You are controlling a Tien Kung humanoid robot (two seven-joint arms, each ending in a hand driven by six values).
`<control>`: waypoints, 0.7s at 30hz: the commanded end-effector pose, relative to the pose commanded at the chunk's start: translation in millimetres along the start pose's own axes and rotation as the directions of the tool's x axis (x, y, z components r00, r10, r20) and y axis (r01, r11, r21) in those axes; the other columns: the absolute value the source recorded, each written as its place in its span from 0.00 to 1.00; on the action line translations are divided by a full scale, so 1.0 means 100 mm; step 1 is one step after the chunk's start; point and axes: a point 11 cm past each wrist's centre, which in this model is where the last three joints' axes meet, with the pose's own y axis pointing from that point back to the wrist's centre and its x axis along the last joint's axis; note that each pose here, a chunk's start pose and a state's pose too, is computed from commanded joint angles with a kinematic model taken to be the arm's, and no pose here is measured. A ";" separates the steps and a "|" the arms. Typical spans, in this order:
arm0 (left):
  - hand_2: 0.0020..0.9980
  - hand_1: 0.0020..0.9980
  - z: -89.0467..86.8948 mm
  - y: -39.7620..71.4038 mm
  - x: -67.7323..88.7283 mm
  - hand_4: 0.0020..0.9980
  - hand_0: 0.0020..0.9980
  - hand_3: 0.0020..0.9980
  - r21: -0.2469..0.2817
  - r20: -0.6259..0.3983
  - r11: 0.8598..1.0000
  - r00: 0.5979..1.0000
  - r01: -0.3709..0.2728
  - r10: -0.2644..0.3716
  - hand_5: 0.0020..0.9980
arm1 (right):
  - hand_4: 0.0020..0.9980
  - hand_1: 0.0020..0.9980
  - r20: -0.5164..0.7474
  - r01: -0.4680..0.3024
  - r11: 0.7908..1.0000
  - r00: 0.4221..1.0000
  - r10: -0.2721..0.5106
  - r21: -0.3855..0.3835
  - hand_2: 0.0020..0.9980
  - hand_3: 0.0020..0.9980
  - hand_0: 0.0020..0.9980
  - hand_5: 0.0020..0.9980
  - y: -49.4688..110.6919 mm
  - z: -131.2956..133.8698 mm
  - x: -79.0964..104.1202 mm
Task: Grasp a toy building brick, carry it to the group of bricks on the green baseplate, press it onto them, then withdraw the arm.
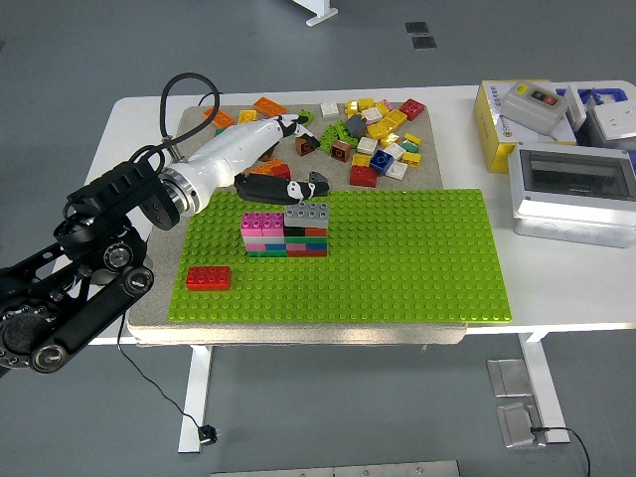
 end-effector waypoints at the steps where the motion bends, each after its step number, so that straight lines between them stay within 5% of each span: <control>1: 0.95 0.95 0.03 0.00 -0.02 0.85 0.99 0.66 -0.013 0.010 1.000 1.000 -0.005 0.005 0.86 | 0.37 0.81 0.000 0.000 1.000 1.000 0.000 0.000 0.79 0.67 0.74 0.75 0.00 0.00 0.00; 9: 0.96 0.96 0.02 -0.06 -0.20 0.84 1.00 0.64 -0.024 0.057 1.000 0.998 0.005 -0.003 0.90 | 0.37 0.81 -0.001 0.000 1.000 1.000 0.000 0.002 0.79 0.67 0.74 0.75 0.00 -0.01 0.00; 21: 0.96 0.96 -0.35 -0.16 -0.44 0.83 0.99 0.64 0.046 0.073 0.998 0.997 0.033 -0.037 0.91 | 0.37 0.81 -0.001 0.004 1.000 1.000 -0.004 0.004 0.79 0.67 0.74 0.75 0.00 -0.02 -0.02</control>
